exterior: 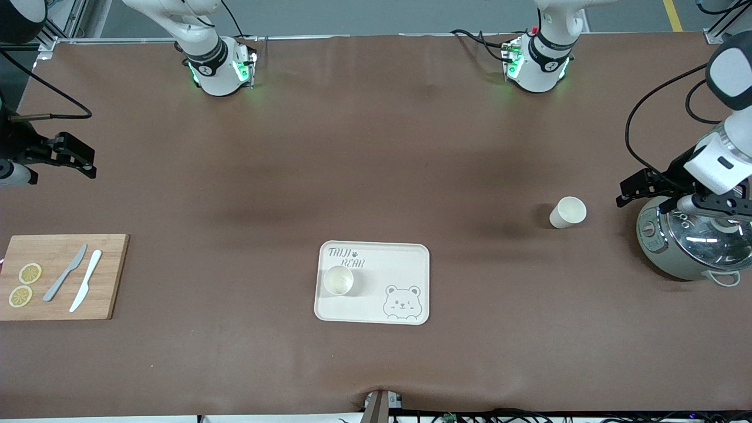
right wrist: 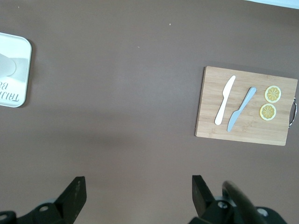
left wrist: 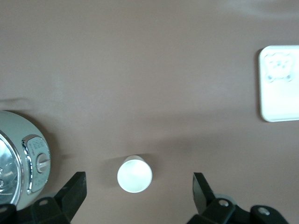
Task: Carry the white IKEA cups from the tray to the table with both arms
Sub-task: 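Move the right gripper over the second white cup on the tray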
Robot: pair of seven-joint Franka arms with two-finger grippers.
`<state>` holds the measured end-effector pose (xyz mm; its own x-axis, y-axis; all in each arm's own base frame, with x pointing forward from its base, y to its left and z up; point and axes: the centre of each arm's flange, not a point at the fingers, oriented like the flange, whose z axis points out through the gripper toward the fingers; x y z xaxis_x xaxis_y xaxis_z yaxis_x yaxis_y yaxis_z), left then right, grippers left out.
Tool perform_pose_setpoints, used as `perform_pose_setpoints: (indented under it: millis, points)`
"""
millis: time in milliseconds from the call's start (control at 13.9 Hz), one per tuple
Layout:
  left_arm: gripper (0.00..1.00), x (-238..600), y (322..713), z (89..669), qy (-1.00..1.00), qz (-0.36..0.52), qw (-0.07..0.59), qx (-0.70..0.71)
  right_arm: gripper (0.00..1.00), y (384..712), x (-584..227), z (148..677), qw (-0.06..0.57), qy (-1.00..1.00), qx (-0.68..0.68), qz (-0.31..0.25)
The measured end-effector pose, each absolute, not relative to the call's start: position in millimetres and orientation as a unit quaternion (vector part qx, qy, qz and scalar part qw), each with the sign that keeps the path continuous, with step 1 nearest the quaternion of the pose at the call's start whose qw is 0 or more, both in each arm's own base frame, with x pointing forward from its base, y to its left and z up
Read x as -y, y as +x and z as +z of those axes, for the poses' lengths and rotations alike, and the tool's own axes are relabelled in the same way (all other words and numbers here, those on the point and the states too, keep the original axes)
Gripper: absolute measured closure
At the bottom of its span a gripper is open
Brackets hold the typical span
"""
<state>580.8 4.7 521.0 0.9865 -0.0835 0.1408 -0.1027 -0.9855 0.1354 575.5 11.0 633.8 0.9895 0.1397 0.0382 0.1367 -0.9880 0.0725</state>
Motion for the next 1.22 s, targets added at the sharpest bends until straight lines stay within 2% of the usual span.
perform_pose_setpoints:
  millis: [360,648,1008,1223]
  points:
    - [0.00,54,591,572,0.997,0.055,0.049,0.035,0.00,572,-64,636,-0.009,1.000,0.013,0.024]
    - [0.00,61,591,612,0.997,0.054,0.052,0.027,0.00,568,-126,636,-0.043,0.998,0.034,0.036]
    - [0.00,60,582,649,0.997,0.049,0.052,0.030,0.00,581,-223,580,-0.034,0.999,0.034,0.022]
    - [0.00,61,572,668,0.997,0.060,0.051,0.024,0.00,590,-270,561,-0.037,0.996,0.072,0.032]
